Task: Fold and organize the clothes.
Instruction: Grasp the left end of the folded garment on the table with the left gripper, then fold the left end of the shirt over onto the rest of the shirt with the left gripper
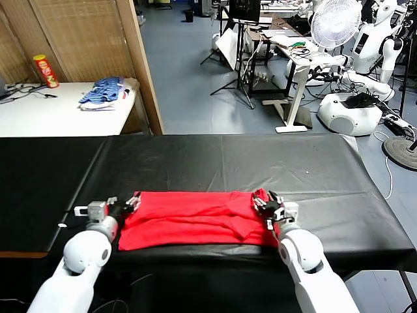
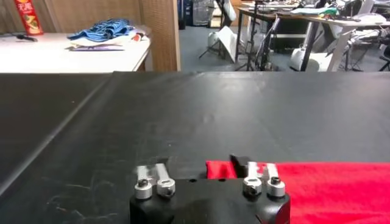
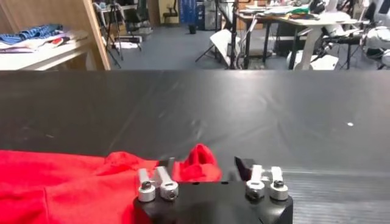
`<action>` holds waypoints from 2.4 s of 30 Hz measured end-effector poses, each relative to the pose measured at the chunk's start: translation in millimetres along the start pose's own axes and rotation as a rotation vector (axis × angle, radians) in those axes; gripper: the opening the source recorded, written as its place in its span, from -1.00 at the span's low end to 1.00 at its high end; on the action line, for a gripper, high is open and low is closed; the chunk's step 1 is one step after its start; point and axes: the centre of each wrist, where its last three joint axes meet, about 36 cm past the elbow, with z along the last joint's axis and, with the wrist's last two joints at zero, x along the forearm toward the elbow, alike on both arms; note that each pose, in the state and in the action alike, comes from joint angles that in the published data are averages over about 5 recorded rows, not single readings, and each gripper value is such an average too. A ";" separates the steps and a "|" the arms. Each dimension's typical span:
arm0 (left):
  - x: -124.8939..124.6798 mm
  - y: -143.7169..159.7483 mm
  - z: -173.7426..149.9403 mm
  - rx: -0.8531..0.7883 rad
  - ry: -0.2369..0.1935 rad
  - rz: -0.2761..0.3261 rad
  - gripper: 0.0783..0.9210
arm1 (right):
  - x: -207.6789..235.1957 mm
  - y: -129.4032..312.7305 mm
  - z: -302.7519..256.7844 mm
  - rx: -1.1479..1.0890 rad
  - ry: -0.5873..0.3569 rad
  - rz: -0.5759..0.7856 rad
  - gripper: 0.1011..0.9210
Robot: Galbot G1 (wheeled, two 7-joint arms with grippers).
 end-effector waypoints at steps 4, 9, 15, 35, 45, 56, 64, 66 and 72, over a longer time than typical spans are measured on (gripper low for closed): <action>12.9 1.0 0.7 0.048 0.014 0.021 0.71 | 12.4 -0.2 -7.1 -0.010 -0.022 -0.009 0.70; 35.4 -6.5 12.1 0.080 0.023 0.043 0.71 | 24.4 0.8 -14.4 -0.016 -0.049 -0.020 0.70; 49.5 -13.7 35.2 0.085 0.051 0.039 0.71 | 29.3 1.3 -20.0 -0.018 -0.067 -0.026 0.70; 57.5 -20.7 48.7 -0.040 0.032 -0.001 -0.81 | 35.5 1.0 -27.1 -0.022 -0.100 -0.018 0.70; 52.7 30.1 35.8 -0.337 -0.019 -0.127 -0.81 | 45.3 -2.3 -28.4 -0.023 -0.107 -0.001 0.70; 59.1 39.6 -1.4 -0.408 -0.010 -0.174 -0.81 | 52.7 1.9 -21.2 -0.004 -0.103 0.019 0.70; 71.5 -38.9 -16.7 -0.104 0.038 0.054 -0.81 | 59.9 -3.1 -16.2 0.001 -0.094 0.049 0.70; 71.6 -54.9 -20.8 -0.038 0.044 0.116 -0.81 | 61.2 -4.4 -15.5 0.002 -0.093 0.055 0.70; 67.7 -90.8 -29.4 0.065 0.040 0.233 -0.81 | 63.4 -3.5 -14.0 0.003 -0.089 0.062 0.70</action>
